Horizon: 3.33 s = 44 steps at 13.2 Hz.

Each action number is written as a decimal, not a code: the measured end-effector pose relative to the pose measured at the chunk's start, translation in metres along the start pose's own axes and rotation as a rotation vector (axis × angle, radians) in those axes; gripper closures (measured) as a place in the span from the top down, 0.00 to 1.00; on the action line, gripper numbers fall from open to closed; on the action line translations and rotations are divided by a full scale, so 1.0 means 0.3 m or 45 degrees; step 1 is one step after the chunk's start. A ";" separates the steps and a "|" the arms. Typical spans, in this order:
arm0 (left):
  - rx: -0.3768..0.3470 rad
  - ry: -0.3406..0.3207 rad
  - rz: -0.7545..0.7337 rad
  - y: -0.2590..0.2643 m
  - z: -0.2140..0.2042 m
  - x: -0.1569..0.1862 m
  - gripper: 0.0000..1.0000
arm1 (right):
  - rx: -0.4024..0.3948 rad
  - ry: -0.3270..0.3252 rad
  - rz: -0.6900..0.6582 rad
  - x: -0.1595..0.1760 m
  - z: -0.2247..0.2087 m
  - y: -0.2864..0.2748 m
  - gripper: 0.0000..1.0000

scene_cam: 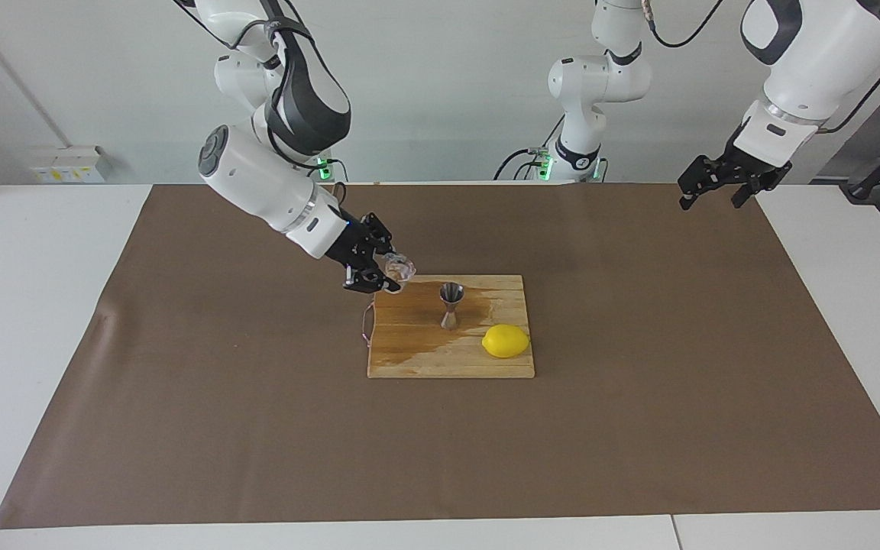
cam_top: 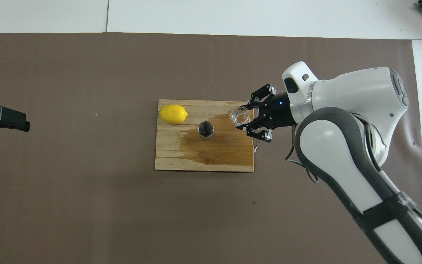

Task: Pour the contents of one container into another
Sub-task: 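Lift the clear glass with the right gripper toward the metal cup, then tilt the clear glass with the right gripper over the metal cup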

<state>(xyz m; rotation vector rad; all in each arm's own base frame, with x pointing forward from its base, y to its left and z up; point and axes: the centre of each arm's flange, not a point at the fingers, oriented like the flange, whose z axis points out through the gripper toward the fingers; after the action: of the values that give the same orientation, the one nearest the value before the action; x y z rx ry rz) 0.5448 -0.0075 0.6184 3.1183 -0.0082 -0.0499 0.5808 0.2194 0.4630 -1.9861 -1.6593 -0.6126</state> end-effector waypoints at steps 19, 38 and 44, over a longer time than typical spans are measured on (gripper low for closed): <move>0.004 0.028 -0.002 -0.001 -0.054 0.047 1.00 | -0.080 -0.368 -0.040 0.178 0.124 -0.149 0.49; 0.004 0.027 -0.002 -0.001 -0.053 0.047 1.00 | -0.161 -0.553 0.004 0.271 0.258 -0.133 0.49; 0.004 0.027 -0.002 -0.001 -0.053 0.047 1.00 | -0.140 -0.603 0.002 0.266 0.309 -0.149 0.49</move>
<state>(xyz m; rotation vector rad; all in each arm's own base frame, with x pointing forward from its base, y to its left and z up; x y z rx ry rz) 0.5594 -0.0070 0.6339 3.1217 -0.0050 -0.0172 0.5533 0.3452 0.4425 -2.3436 -1.9224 -0.2431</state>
